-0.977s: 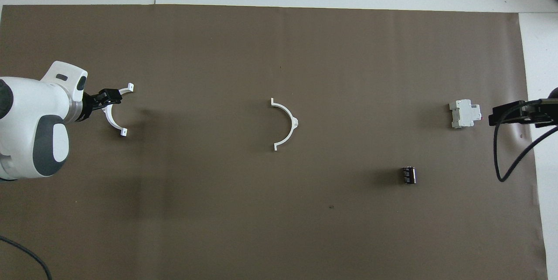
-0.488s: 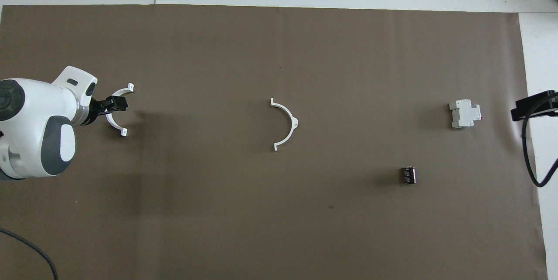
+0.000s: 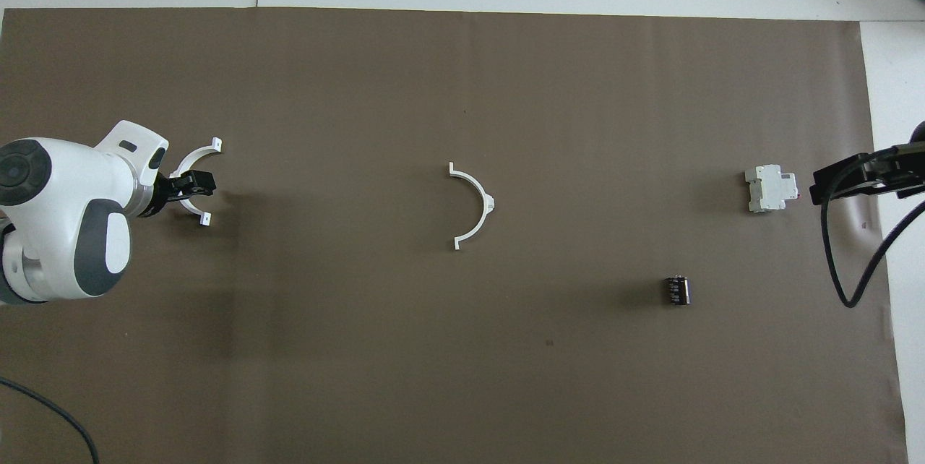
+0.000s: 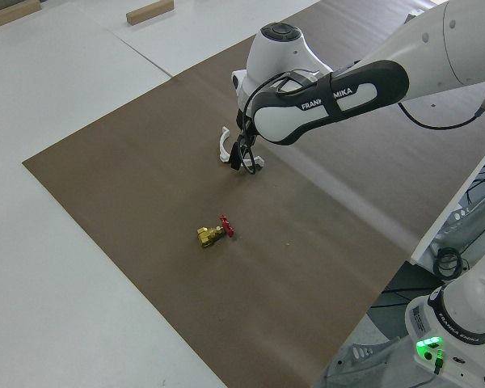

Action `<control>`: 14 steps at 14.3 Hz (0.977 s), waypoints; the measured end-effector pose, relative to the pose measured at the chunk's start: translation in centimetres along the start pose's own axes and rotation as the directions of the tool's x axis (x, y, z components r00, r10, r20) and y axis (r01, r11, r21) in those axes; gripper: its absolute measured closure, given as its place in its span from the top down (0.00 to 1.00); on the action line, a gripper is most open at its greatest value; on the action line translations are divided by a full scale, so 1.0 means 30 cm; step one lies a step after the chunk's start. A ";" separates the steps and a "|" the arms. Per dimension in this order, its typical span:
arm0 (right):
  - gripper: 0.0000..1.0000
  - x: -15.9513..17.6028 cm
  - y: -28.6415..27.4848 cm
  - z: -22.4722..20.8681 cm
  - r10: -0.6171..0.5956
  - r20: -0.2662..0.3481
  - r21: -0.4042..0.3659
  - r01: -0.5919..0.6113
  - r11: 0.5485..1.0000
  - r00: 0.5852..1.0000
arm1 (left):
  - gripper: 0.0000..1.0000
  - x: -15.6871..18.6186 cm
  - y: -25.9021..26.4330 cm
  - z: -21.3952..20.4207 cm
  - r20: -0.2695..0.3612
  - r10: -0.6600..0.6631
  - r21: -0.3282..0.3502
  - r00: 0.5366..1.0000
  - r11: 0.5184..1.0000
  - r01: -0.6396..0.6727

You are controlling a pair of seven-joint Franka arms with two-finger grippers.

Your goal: Assemble drain pipe with both arms

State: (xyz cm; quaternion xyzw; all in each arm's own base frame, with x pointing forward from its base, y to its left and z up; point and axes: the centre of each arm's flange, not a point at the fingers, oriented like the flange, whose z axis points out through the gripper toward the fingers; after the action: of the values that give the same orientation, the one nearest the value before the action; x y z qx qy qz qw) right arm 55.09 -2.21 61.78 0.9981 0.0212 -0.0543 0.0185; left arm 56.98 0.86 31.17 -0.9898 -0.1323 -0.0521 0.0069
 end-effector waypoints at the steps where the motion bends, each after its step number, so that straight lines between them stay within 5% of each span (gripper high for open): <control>1: 1.00 -0.007 0.008 0.002 0.007 0.002 0.008 -0.007 1.000 1.000 | 1.00 -0.001 0.000 0.005 0.001 0.000 0.000 1.000 1.000 0.000; 13: 1.00 -0.014 0.019 0.008 0.019 0.006 0.017 -0.019 1.000 1.000 | 1.00 0.003 0.002 0.043 -0.006 0.003 -0.001 1.000 1.000 -0.003; 14: 1.00 -0.014 0.019 0.008 0.019 0.006 0.017 -0.019 1.000 1.000 | 0.89 0.003 0.002 0.043 -0.006 0.003 -0.001 1.000 1.000 -0.003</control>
State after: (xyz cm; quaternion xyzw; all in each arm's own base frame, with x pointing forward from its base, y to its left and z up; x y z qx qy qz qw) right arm 54.66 -2.79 61.60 0.9983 0.0112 -0.0570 0.0107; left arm 57.21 0.84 29.90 -0.9899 -0.1306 -0.0551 0.0068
